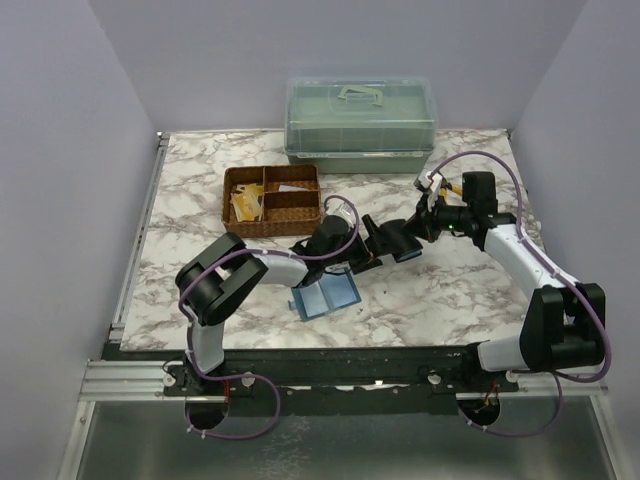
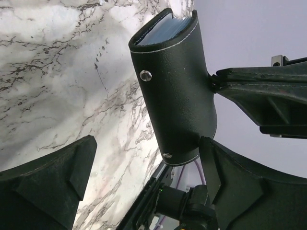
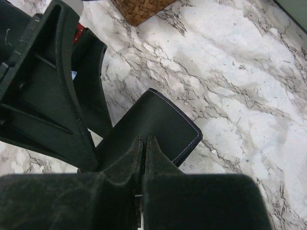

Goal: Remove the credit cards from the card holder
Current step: Open the card holder at the center of the board.

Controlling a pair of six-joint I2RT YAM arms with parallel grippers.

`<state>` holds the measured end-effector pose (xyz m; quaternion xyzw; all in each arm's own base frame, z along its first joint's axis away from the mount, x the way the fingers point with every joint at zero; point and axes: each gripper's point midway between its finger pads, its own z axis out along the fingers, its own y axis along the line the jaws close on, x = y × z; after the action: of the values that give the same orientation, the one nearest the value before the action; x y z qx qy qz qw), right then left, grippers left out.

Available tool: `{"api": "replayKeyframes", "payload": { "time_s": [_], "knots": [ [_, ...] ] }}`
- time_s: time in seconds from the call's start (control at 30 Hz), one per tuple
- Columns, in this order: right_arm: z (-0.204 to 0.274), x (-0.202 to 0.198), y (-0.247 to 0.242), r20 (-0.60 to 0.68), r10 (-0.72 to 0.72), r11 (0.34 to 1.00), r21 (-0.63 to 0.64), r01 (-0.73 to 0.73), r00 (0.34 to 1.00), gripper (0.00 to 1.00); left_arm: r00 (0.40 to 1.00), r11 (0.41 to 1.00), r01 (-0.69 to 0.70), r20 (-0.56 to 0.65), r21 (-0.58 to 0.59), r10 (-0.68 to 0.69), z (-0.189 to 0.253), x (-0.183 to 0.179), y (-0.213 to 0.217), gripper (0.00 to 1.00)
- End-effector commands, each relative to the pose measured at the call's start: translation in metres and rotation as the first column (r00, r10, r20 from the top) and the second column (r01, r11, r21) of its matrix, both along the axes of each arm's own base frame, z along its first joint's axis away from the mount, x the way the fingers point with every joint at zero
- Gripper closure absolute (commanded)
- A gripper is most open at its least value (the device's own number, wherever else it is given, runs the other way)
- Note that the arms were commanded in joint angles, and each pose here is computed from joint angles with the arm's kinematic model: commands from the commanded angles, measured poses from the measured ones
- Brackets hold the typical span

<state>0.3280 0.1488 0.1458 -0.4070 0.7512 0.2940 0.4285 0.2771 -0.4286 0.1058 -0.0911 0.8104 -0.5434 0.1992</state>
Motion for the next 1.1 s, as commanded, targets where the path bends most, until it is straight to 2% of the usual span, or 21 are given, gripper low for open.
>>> {"api": "replayKeyframes", "payload": {
  "time_s": [0.0, 0.37, 0.5, 0.63, 0.67, 1.07],
  "knots": [
    [0.014, -0.005, 0.01, 0.03, 0.043, 0.997, 0.059, -0.045, 0.999, 1.0, 0.998, 0.995, -0.07, -0.003, -0.077, 0.07, 0.016, 0.013, -0.012, 0.07],
    [0.01, -0.007, 0.011, 0.017, 0.045, 0.997, 0.058, -0.046, 0.999, 1.0, 0.996, 0.981, -0.088, -0.002, -0.175, 0.089, 0.027, 0.019, -0.02, 0.41],
    [0.011, -0.007, 0.011, 0.016, 0.039, 0.997, 0.059, -0.04, 0.999, 1.0, 0.995, 0.978, -0.096, 0.001, -0.185, 0.098, 0.027, 0.019, -0.017, 0.73],
    [0.013, -0.005, 0.01, 0.011, 0.023, 0.998, 0.059, -0.023, 1.0, 1.0, 0.995, 0.979, -0.102, 0.005, -0.174, 0.104, 0.021, 0.016, -0.009, 0.97],
    [0.012, -0.004, 0.008, 0.008, 0.009, 0.999, 0.053, -0.009, 1.0, 1.0, 0.994, 0.979, -0.106, 0.009, -0.173, 0.109, 0.02, 0.016, -0.006, 1.0],
    [0.006, 0.013, -0.012, -0.006, -0.15, 0.989, 0.006, 0.151, 0.989, 1.0, 0.986, 0.983, -0.126, 0.088, -0.13, 0.139, 0.02, 0.011, 0.034, 1.0]
  ]
}}
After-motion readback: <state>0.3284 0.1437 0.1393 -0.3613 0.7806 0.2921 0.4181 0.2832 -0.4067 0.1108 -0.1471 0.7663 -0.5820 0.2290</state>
